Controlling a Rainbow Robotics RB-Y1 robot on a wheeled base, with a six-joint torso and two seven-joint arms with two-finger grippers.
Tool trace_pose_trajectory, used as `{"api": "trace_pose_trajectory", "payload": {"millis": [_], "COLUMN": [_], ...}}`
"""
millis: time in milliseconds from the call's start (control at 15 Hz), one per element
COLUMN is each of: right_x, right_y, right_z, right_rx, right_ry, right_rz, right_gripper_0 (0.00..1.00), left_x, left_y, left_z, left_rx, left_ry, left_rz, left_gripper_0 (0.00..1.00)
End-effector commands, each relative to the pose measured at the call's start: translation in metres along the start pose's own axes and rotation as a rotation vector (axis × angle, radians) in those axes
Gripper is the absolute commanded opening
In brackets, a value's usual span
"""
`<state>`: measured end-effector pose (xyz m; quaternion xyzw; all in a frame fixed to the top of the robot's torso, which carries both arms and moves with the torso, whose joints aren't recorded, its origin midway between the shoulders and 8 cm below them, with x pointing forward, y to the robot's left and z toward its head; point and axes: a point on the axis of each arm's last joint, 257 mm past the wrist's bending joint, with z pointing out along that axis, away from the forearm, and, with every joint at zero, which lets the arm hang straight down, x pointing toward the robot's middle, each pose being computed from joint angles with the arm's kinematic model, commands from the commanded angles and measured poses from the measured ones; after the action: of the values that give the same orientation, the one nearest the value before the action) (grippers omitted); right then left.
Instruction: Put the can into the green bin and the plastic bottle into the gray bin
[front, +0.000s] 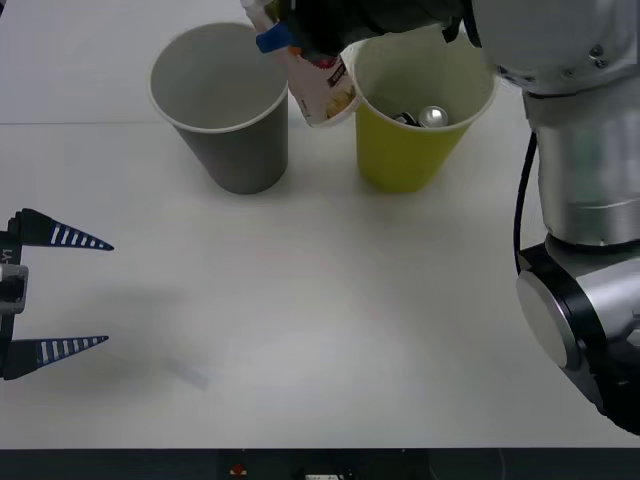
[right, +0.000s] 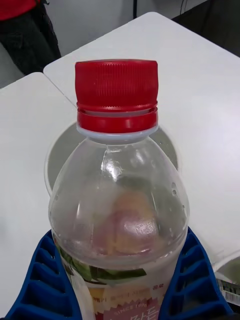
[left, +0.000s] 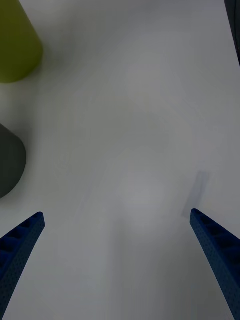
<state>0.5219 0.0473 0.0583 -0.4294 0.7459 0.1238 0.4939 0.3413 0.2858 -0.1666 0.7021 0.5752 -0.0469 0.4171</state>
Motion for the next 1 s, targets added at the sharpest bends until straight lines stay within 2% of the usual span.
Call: {"api": "trace_pose_trajectory", "payload": {"millis": [67, 333, 400, 733, 1000], "right_x": [-0.035, -0.09, -0.097, -0.104, -0.109], "right_y": [-0.003, -0.012, -0.013, -0.006, 0.004], "right_z": [0.026, 0.051, 0.06, 0.094, 0.119], "right_rx": [-0.009, 0.003, 0.0, -0.013, 0.002], "right_ry": [-0.012, -0.096, -0.109, -0.077, -0.073], "right_rz": [0.013, 0.014, 0.034, 0.044, 0.033], "right_gripper_0": [0.0, 0.0, 0.0, 0.0, 0.0], "left_x": [0.0, 0.0, 0.0, 0.0, 0.0], "left_y": [0.0, 0.0, 0.0, 0.0, 0.0], "left_z": [0.0, 0.0, 0.0, 0.0, 0.0], "left_rx": [0.0, 0.0, 0.0, 0.0, 0.0], "left_ry": [0.0, 0.0, 0.0, 0.0, 0.0], "left_rz": [0.0, 0.0, 0.0, 0.0, 0.0], "left_gripper_0": [1.0, 1.0, 1.0, 1.0, 1.0]}}
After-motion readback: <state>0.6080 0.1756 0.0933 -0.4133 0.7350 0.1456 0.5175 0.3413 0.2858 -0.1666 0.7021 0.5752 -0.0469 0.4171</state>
